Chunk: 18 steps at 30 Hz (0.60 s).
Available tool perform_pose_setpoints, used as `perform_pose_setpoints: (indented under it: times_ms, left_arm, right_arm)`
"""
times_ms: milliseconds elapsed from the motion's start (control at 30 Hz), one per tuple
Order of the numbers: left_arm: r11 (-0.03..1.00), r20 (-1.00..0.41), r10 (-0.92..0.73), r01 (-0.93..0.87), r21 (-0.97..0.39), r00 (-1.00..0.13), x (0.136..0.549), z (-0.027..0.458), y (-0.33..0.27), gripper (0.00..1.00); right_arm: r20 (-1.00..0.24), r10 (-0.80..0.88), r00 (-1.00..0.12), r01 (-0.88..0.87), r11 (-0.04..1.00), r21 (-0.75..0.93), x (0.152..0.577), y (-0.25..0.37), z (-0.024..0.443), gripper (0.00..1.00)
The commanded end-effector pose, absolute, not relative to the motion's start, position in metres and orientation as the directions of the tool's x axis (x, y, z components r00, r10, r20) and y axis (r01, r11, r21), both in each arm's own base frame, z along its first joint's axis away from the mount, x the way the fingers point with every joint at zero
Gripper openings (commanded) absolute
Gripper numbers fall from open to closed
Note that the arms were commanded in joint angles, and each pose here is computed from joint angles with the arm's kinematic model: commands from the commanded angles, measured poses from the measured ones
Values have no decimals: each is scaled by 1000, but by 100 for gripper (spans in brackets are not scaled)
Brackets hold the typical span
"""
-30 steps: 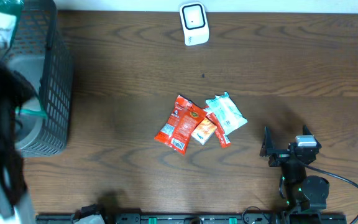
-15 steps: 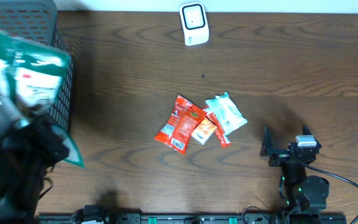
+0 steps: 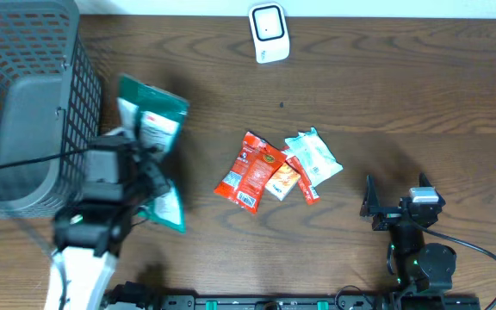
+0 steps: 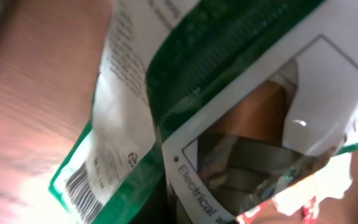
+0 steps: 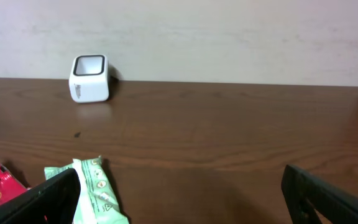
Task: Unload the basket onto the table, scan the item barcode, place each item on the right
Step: 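Lift the green 3M gloves pack out and carry it left of the items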
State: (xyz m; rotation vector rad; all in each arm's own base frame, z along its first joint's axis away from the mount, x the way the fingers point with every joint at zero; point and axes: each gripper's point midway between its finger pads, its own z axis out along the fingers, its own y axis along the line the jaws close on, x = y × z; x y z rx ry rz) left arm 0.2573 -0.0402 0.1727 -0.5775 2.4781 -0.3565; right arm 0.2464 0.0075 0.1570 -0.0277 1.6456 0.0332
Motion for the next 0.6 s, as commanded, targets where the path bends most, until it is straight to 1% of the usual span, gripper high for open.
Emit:
perform_pose_setpoints:
  times_ms: [0,233,400,433,467,533,567]
  left_arm:
    - [873,-405,-472,-353,-336,-783,264,125,-62,7]
    - [905,-360,-404,-311,-291,-841,288,74,-97,7]
    - [910,-346,-391,-302,-283,-853,300,52,-108,8]
    - [910,-344,-391,-303,-282,-854,302,49,-109,25]
    - [910,-348,-391,-301,-285,-852,303,49,-110,45]
    - [907,-357,-392,-293,-302,-848,307,54,-112,70]
    - [906,-364,-393,-288,-311,-845,309,58,-114,75]
  right_arm:
    - [-997,-8,-78,-32,999,-5,246,5,156,99]
    - [-997,-8,-78,-32,999,-5,246,5,156,99]
    - [-997,-8,-78,-32,999,-5,246,5,156,99]
    - [-997,-8,-78,-32,999,-5,246,5,156,99]
    - [-997,-8,-78,-32,999,-5,246,5,156,99]
    - [-997,-8,-78,-32,999,-5,246,5,156,99]
    - [-997,-8,-78,-32,999,-5,246,5,156,99]
